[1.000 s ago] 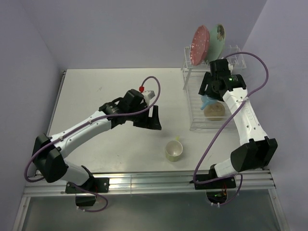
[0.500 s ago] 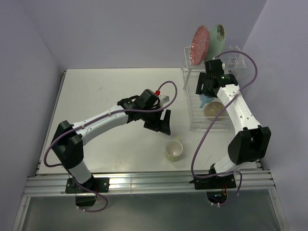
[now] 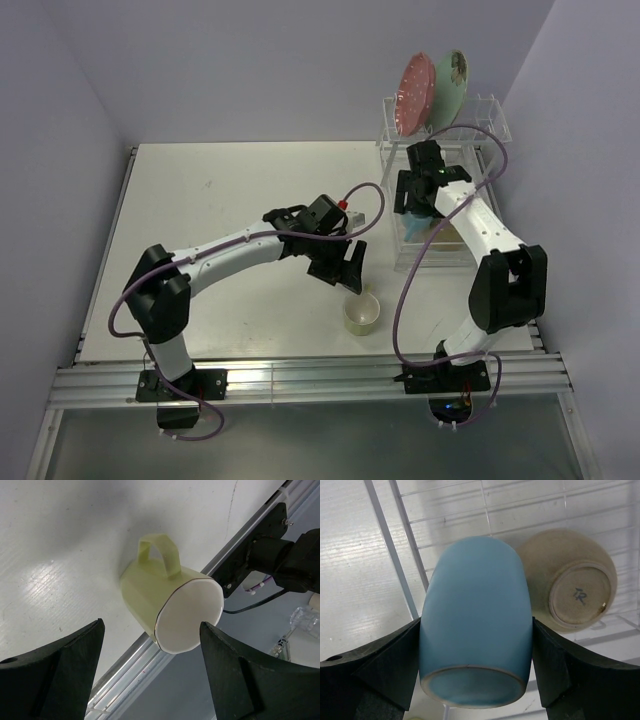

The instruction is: Load the mixed dishes into the dish rack

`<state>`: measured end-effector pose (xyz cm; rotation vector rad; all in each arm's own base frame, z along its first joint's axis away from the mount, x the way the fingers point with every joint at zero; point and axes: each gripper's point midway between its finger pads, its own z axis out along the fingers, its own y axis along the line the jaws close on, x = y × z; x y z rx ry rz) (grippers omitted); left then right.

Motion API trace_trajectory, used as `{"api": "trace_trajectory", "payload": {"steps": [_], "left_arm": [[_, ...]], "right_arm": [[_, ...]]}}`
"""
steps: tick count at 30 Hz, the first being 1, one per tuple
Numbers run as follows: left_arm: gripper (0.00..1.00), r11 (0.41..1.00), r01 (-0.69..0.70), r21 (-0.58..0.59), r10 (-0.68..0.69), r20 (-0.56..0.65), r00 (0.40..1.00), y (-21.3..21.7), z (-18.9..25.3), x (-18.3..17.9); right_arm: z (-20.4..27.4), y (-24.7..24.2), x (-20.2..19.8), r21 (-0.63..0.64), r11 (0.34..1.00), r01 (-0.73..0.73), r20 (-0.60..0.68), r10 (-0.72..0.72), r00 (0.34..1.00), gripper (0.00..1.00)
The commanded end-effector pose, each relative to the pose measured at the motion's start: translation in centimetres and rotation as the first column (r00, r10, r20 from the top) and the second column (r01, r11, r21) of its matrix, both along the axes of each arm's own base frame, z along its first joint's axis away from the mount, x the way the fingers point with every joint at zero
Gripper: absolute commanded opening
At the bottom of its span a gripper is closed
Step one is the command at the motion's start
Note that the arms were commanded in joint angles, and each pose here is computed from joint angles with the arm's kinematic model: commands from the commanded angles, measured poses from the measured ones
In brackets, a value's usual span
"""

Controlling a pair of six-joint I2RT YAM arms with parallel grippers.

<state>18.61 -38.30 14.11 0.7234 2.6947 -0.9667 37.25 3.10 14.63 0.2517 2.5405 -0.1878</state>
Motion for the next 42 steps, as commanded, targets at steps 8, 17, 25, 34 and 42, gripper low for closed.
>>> {"api": "trace_trajectory", "payload": {"steps": [8,17,25,34,42], "left_arm": [[0.82,0.998,0.063,0.021,-0.063,-0.018,0.998,-1.8,-0.2,-1.0],[0.73,0.994,0.081,0.073,-0.077,-0.057,0.995,-1.6,-1.8,-1.5],[0.59,0.989,0.113,0.094,-0.107,-0.068,0.992,-1.3,-2.5,-1.7],[0.34,0.986,0.131,0.101,-0.124,-0.075,0.989,-1.3,-2.9,-1.8],[0.21,0.984,0.14,0.108,-0.132,-0.077,0.988,-1.2,-3.2,-1.9]], "right_arm": [[-0.3,0.4,2.8,-0.011,1.0,-0.003,0.065,0.004,0.998,0.0],[-1.6,0.1,3.0,-0.027,0.999,0.016,0.035,-0.016,0.999,0.01],[-1.9,0.2,3.0,-0.026,1.0,0.018,0.024,-0.017,1.0,0.18],[-0.9,-0.1,2.7,-0.028,0.999,0.031,0.043,-0.029,0.999,0.7],[1.3,-0.3,2.7,-0.035,0.998,0.048,0.085,-0.045,0.995,0.99]]}}
